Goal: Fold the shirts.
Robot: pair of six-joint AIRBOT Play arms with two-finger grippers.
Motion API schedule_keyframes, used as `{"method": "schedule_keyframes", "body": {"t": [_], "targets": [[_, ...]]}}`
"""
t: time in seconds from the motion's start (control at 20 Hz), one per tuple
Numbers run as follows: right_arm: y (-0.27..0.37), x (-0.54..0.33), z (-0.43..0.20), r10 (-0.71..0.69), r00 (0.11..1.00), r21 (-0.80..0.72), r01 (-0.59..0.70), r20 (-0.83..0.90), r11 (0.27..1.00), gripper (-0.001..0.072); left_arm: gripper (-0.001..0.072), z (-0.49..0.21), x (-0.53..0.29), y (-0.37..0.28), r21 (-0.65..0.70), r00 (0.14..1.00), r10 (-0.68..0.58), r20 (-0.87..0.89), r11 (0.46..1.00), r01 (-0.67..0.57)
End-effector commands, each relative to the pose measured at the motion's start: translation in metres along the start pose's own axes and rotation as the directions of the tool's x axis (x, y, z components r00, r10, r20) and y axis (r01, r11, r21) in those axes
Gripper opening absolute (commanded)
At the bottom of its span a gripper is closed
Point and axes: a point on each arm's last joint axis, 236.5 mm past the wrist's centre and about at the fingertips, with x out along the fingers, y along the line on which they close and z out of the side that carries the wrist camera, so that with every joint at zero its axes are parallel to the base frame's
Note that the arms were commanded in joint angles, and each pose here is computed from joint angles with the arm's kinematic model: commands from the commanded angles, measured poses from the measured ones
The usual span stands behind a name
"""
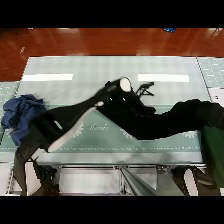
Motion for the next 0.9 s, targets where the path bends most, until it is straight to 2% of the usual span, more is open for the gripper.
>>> {"method": "schedule_keyframes", "body": {"t": [0.0,0.15,0.4,0.7,0.85], "targets": [[0.013,0.014,0.015,0.100,0.995,0.025,-0.100,-0.006,0.995,0.0027,0.0020,0.016,-0.077,0.022,-0.029,0.998,-0.003,0.069,1.000,0.005],[0.027,0.046,0.034,0.195,0.981,0.049,-0.195,-0.014,0.980,0.0027,0.0020,0.024,-0.177,0.061,-0.101,0.960,0.117,0.253,0.990,-0.094],[0.049,0.163,0.023,0.237,0.960,0.074,-0.229,-0.146,0.971,0.0027,0.0020,-0.040,-0.310,0.082,-0.156,0.828,0.269,0.492,0.963,-0.220],[0.069,0.310,0.003,0.222,0.912,0.092,-0.203,-0.346,0.975,0.0027,0.0020,-0.130,-0.331,0.084,-0.223,0.739,0.345,0.579,0.939,-0.263],[0.071,0.353,-0.005,0.234,0.895,0.137,-0.195,-0.381,0.971,0.0027,0.0020,-0.149,-0.313,0.094,-0.260,0.733,0.357,0.579,0.933,-0.250]]}}
